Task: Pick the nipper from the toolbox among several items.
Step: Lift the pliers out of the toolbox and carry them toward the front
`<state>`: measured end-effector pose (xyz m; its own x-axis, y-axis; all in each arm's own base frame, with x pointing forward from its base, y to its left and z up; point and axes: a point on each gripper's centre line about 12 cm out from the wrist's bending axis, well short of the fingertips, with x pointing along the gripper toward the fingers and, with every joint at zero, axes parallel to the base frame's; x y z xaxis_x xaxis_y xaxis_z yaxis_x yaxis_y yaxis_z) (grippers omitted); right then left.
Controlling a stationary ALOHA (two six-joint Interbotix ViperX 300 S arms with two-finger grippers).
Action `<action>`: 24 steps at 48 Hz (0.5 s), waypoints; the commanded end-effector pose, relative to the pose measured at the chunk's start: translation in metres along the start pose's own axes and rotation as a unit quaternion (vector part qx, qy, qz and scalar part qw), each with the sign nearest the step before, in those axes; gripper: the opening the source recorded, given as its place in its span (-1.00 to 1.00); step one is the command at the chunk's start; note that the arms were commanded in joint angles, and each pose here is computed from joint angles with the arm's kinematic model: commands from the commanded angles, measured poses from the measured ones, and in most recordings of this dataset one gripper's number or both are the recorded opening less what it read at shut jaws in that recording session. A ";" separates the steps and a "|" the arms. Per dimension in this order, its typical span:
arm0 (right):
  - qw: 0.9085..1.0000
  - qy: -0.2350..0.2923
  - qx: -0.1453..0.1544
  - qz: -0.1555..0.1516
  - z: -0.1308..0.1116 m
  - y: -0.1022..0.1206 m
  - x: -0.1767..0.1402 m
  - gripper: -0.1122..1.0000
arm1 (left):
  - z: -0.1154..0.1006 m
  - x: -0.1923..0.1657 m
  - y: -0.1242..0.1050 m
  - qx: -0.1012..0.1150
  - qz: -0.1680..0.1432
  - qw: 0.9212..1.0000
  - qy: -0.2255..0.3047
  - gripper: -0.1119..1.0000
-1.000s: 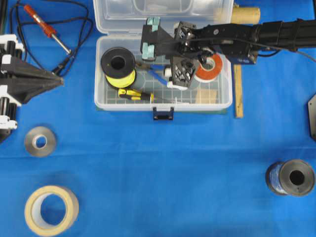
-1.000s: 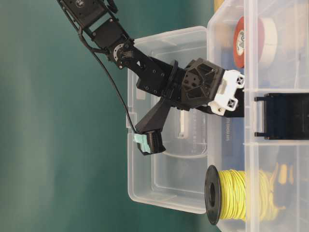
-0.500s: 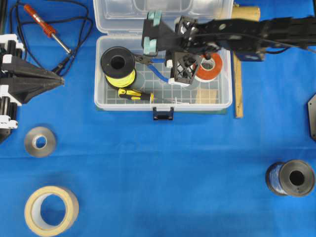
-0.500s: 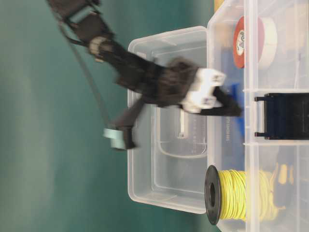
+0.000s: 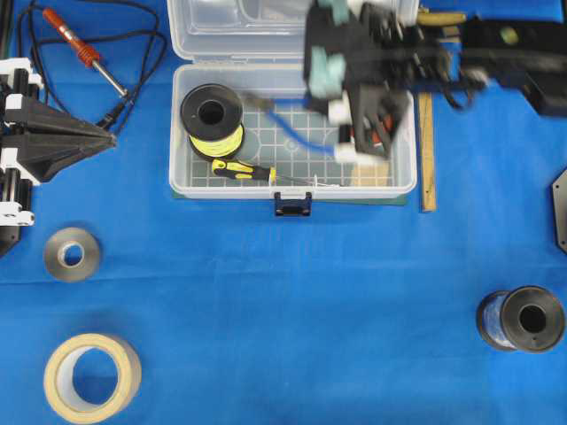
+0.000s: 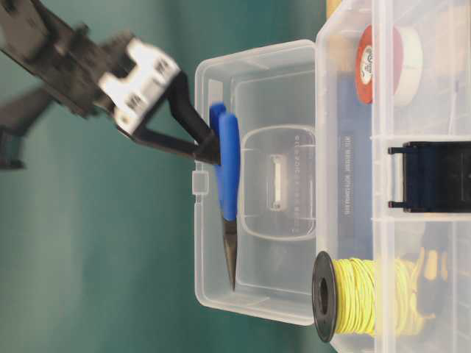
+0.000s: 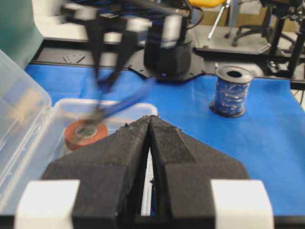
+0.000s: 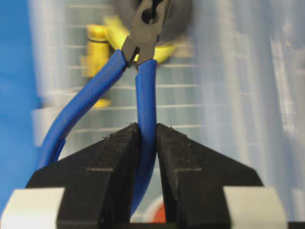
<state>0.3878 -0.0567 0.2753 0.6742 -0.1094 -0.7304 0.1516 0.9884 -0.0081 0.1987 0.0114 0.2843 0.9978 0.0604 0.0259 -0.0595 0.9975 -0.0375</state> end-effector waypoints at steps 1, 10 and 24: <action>0.999 -0.030 -0.015 0.027 0.007 0.029 -0.016 -0.57 | 0.005 0.002 0.000 -0.001 0.002 1.000 -0.007 -0.80; 0.996 -0.033 -0.017 0.085 -0.008 0.090 -0.003 -0.57 | 0.005 0.001 0.000 -0.001 0.001 1.000 -0.007 -0.80; 0.994 0.029 0.028 0.103 -0.050 0.129 0.060 -0.57 | 0.003 0.001 0.001 -0.001 0.002 1.000 -0.005 -0.80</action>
<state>0.4055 0.0641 0.2007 0.6407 0.0934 -0.7621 0.0514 0.9851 0.1640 0.1985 0.0113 0.2848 0.9978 0.0601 0.0290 -0.0591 0.9976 -0.0360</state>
